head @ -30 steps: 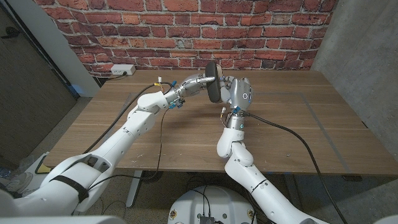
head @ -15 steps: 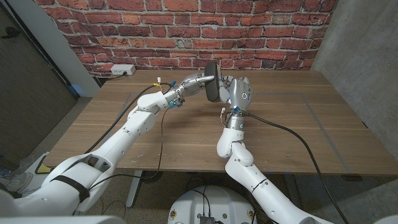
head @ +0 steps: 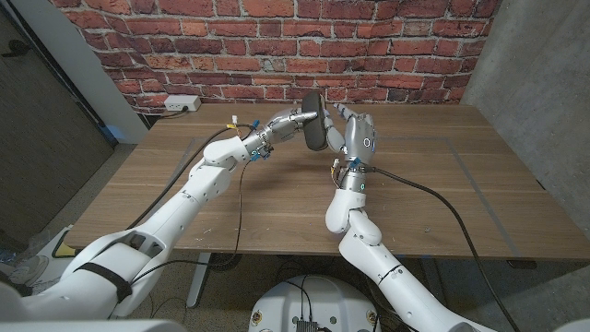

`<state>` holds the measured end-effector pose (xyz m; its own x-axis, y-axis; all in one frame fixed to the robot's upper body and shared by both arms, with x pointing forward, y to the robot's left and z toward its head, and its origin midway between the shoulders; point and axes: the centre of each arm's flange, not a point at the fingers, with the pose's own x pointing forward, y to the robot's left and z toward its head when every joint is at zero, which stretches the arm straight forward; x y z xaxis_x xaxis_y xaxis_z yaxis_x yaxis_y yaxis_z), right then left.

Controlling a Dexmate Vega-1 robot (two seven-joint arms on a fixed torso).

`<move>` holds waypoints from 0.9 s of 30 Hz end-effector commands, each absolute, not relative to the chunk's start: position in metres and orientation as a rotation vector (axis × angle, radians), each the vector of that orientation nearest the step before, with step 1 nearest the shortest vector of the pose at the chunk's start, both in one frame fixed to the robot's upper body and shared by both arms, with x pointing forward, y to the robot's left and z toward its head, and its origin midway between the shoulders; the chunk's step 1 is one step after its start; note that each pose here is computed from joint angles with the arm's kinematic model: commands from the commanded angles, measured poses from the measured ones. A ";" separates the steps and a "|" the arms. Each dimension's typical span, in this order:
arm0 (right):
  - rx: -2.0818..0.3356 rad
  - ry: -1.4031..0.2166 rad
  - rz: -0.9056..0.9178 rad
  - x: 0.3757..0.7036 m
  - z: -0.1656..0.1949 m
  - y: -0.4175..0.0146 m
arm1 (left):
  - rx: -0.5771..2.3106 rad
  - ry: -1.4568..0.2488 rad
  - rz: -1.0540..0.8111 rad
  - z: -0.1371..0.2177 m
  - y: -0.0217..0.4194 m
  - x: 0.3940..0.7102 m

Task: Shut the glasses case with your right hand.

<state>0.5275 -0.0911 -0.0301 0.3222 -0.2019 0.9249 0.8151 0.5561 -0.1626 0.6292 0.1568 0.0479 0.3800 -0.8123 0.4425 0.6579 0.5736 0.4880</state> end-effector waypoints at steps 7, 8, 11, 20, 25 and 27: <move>-0.676 -0.975 -0.788 0.534 -0.033 -0.117 | 0.247 -0.722 -0.952 0.050 0.153 0.621; -0.674 -0.973 -0.788 0.534 -0.034 -0.117 | 0.246 -0.724 -0.949 0.050 0.153 0.620; -0.674 -0.972 -0.792 0.534 -0.034 -0.118 | 0.241 -0.732 -0.939 0.050 0.153 0.619; -0.665 -0.965 -0.808 0.532 -0.034 -0.124 | 0.245 -0.754 -0.883 0.050 0.154 0.613; -0.665 -0.965 -0.815 0.531 -0.035 -0.126 | 0.248 -0.763 -0.831 0.050 0.156 0.610; -0.665 -0.965 -0.820 0.530 -0.034 -0.127 | 0.261 -0.767 -0.796 0.049 0.157 0.608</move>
<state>0.5322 -0.1210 -0.0342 0.3346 -0.2806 0.8996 0.8286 0.5424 -0.1390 0.6158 0.1536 0.0495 0.3999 -0.7794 0.4823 0.6174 0.6180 0.4867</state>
